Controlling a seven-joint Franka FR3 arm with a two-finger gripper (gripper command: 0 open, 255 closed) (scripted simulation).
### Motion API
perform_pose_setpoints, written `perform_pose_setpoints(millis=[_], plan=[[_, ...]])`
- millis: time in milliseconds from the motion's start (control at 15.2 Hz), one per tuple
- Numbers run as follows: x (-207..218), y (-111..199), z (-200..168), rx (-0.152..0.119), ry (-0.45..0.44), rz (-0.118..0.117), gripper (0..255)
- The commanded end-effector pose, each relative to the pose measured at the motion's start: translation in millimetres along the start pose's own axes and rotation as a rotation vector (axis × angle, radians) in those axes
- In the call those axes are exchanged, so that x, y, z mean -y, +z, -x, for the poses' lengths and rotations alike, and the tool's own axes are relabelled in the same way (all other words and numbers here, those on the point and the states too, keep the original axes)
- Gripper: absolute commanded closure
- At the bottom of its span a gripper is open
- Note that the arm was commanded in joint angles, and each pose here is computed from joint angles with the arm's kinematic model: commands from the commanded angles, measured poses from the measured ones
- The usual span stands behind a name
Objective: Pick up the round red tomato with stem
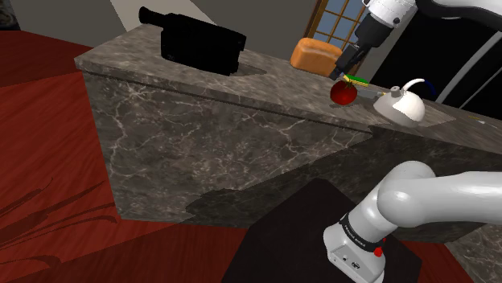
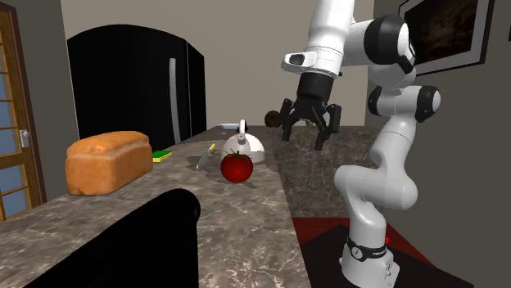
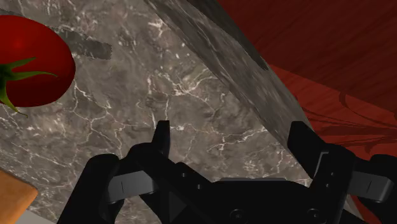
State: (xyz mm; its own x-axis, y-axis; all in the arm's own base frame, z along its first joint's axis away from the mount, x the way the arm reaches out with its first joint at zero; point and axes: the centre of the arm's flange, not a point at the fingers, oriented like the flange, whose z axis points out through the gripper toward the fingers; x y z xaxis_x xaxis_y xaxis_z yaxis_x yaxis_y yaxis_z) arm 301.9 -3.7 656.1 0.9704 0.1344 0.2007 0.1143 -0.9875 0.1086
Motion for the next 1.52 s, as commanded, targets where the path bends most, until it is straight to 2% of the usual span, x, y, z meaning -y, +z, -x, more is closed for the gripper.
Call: perform_pose_setpoints(millis=[0, 528, 1122, 1452], plan=[[0, 0, 0, 0.0, 0.0, 0.0, 0], [-100, 14, -12, 0.062, 0.146, 0.035, 0], [-213, 27, -7, 0.131, 0.31, 0.075, 0], [-220, 48, -2, 0.137, 0.323, 0.078, 0]])
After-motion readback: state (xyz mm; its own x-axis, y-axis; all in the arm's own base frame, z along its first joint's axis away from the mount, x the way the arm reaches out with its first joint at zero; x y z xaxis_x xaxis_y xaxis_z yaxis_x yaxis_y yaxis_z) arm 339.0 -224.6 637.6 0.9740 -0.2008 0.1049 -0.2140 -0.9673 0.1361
